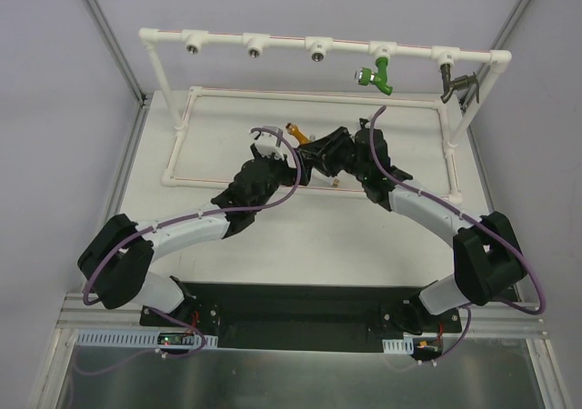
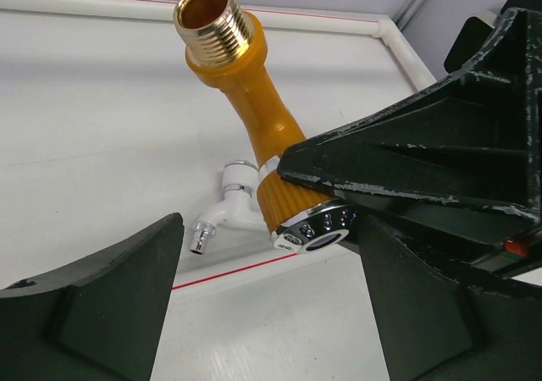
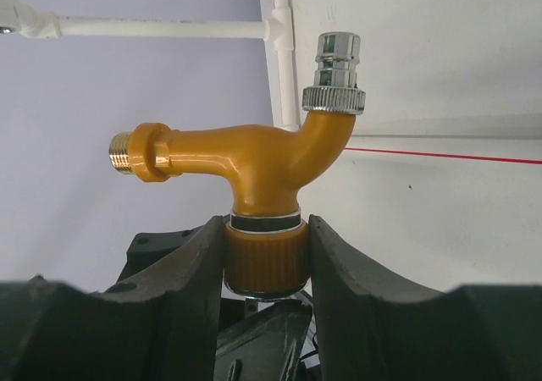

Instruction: Install the water faucets

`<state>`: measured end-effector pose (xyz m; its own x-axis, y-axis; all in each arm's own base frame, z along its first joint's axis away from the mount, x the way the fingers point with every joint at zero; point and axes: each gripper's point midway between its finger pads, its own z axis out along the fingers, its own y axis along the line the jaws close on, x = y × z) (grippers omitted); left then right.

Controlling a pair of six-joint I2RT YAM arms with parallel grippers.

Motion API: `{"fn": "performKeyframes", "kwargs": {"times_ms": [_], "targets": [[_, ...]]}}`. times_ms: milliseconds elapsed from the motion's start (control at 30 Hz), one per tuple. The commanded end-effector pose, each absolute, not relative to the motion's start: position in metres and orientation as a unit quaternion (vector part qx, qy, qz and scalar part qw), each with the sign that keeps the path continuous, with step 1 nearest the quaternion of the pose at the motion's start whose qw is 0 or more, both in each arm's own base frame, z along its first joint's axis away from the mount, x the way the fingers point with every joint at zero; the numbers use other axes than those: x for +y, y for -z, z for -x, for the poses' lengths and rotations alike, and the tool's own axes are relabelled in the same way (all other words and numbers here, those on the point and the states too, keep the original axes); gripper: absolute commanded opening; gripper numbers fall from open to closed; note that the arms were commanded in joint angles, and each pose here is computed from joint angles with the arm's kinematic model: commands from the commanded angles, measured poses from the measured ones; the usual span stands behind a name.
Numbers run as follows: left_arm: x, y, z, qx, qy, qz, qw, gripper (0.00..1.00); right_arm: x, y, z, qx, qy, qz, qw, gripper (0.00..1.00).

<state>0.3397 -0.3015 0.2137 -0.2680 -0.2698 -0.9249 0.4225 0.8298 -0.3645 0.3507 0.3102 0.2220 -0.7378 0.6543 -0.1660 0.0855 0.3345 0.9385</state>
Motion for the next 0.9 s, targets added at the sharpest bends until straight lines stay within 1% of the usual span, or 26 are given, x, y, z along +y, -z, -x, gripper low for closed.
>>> {"fn": "performKeyframes", "kwargs": {"times_ms": [0, 233, 333, 367, 433, 467, 500, 567, 600, 667, 700, 733, 767, 800, 833, 867], "targets": [[-0.296, -0.231, -0.348, 0.715, 0.271, -0.039, 0.644, 0.82, 0.323, -0.278, -0.352, 0.730, -0.584, -0.209, 0.288, 0.02], [-0.288, -0.245, -0.356, 0.688, 0.240, -0.046, 0.683, 0.81, 0.332, -0.275, -0.349, 0.734, -0.590, -0.201, 0.268, 0.02], [-0.285, -0.248, -0.360, 0.679, 0.229, -0.044, 0.696, 0.73, 0.337, -0.273, -0.348, 0.737, -0.593, -0.196, 0.258, 0.02], [-0.284, -0.249, -0.360, 0.678, 0.227, -0.043, 0.698, 0.66, 0.339, -0.275, -0.347, 0.737, -0.596, -0.192, 0.255, 0.03], [-0.282, -0.252, -0.362, 0.672, 0.225, -0.042, 0.704, 0.58, 0.341, -0.274, -0.347, 0.738, -0.597, -0.188, 0.251, 0.04], [-0.282, -0.252, -0.361, 0.671, 0.224, -0.042, 0.705, 0.49, 0.341, -0.272, -0.347, 0.740, -0.596, -0.188, 0.249, 0.04], [-0.282, -0.254, -0.362, 0.670, 0.223, -0.042, 0.707, 0.42, 0.341, -0.271, -0.347, 0.741, -0.595, -0.188, 0.248, 0.05], [-0.282, -0.254, -0.361, 0.670, 0.223, -0.043, 0.707, 0.32, 0.342, -0.271, -0.347, 0.740, -0.596, -0.185, 0.249, 0.05], [-0.281, -0.253, -0.361, 0.670, 0.223, -0.043, 0.707, 0.21, 0.342, -0.273, -0.347, 0.740, -0.596, -0.181, 0.253, 0.06], [-0.281, -0.254, -0.360, 0.668, 0.223, -0.047, 0.708, 0.09, 0.342, -0.272, -0.348, 0.741, -0.594, -0.178, 0.256, 0.08], [-0.280, -0.254, -0.358, 0.668, 0.222, -0.050, 0.708, 0.00, 0.342, -0.272, -0.347, 0.742, -0.594, -0.176, 0.258, 0.10], [-0.279, -0.254, -0.357, 0.668, 0.221, -0.052, 0.709, 0.00, 0.340, -0.272, -0.347, 0.742, -0.591, -0.172, 0.264, 0.13], [-0.276, -0.252, -0.355, 0.669, 0.218, -0.057, 0.708, 0.00, 0.337, -0.269, -0.348, 0.744, -0.586, -0.171, 0.272, 0.24], [-0.274, -0.252, -0.354, 0.669, 0.216, -0.058, 0.709, 0.00, 0.335, -0.269, -0.349, 0.744, -0.584, -0.168, 0.277, 0.30], [-0.272, -0.252, -0.350, 0.668, 0.216, -0.062, 0.709, 0.00, 0.333, -0.272, -0.348, 0.743, -0.583, -0.164, 0.284, 0.47], [-0.270, -0.252, -0.348, 0.668, 0.214, -0.070, 0.710, 0.00, 0.329, -0.272, -0.350, 0.745, -0.577, -0.154, 0.297, 0.56]]}}
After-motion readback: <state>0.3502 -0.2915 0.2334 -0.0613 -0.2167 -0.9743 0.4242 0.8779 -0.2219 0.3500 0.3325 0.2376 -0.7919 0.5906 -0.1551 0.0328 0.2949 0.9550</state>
